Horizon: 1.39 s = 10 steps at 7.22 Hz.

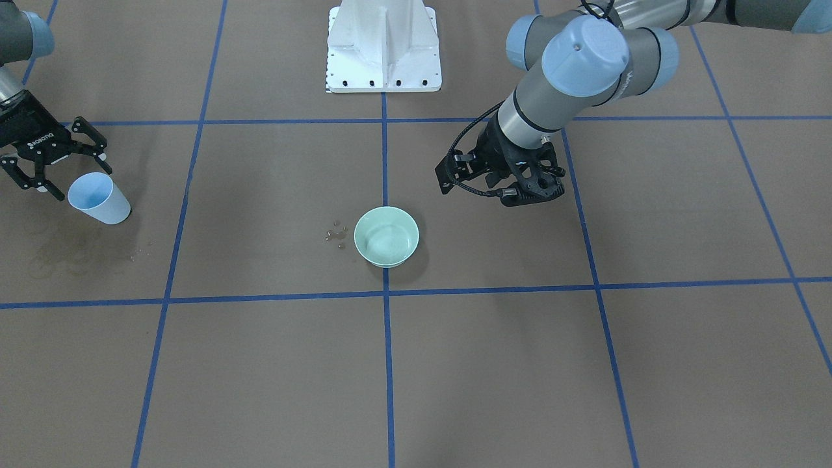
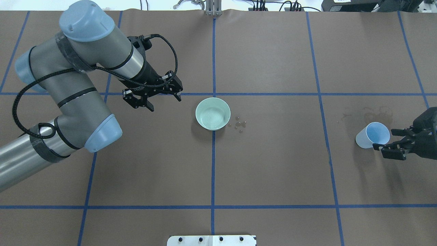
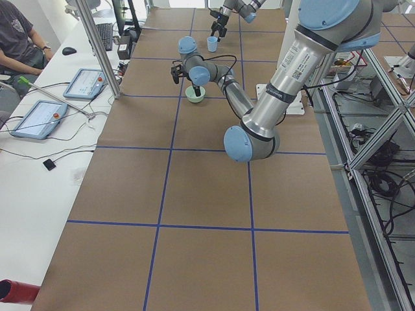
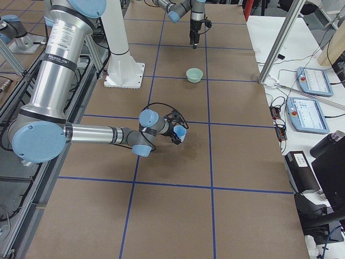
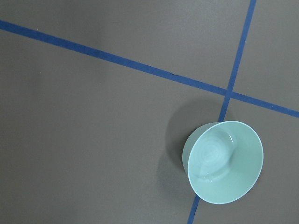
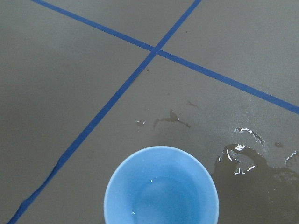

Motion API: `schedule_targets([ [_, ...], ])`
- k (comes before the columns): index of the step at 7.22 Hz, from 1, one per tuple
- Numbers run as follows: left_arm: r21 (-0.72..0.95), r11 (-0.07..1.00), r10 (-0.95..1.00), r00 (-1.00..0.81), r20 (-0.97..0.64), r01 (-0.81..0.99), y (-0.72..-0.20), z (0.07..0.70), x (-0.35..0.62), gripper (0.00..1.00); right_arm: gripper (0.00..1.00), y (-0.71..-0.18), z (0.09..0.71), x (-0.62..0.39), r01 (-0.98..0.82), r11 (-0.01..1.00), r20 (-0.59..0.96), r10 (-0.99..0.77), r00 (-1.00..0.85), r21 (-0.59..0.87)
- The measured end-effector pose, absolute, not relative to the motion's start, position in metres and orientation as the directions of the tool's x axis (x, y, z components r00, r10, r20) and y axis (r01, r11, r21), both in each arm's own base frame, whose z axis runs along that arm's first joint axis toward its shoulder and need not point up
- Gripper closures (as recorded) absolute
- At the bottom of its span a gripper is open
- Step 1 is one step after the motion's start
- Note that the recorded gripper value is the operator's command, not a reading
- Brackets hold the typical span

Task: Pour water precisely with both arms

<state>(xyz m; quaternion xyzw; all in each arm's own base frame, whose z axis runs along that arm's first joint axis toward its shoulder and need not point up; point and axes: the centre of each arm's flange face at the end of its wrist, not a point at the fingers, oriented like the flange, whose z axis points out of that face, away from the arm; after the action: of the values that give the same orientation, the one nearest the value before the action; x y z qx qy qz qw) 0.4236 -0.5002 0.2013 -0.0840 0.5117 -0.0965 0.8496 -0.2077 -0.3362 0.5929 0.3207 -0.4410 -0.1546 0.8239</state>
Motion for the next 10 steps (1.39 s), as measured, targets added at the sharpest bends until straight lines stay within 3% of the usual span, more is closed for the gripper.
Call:
schedule_targets([
  [10, -0.24, 0.967, -0.25, 0.456, -0.854, 0.08, -0.501, 0.201, 0.422, 0.08, 0.03, -0.335, 0.611, -0.239, -0.122, 0.708, 0.633, -0.523, 0.571, 0.696],
])
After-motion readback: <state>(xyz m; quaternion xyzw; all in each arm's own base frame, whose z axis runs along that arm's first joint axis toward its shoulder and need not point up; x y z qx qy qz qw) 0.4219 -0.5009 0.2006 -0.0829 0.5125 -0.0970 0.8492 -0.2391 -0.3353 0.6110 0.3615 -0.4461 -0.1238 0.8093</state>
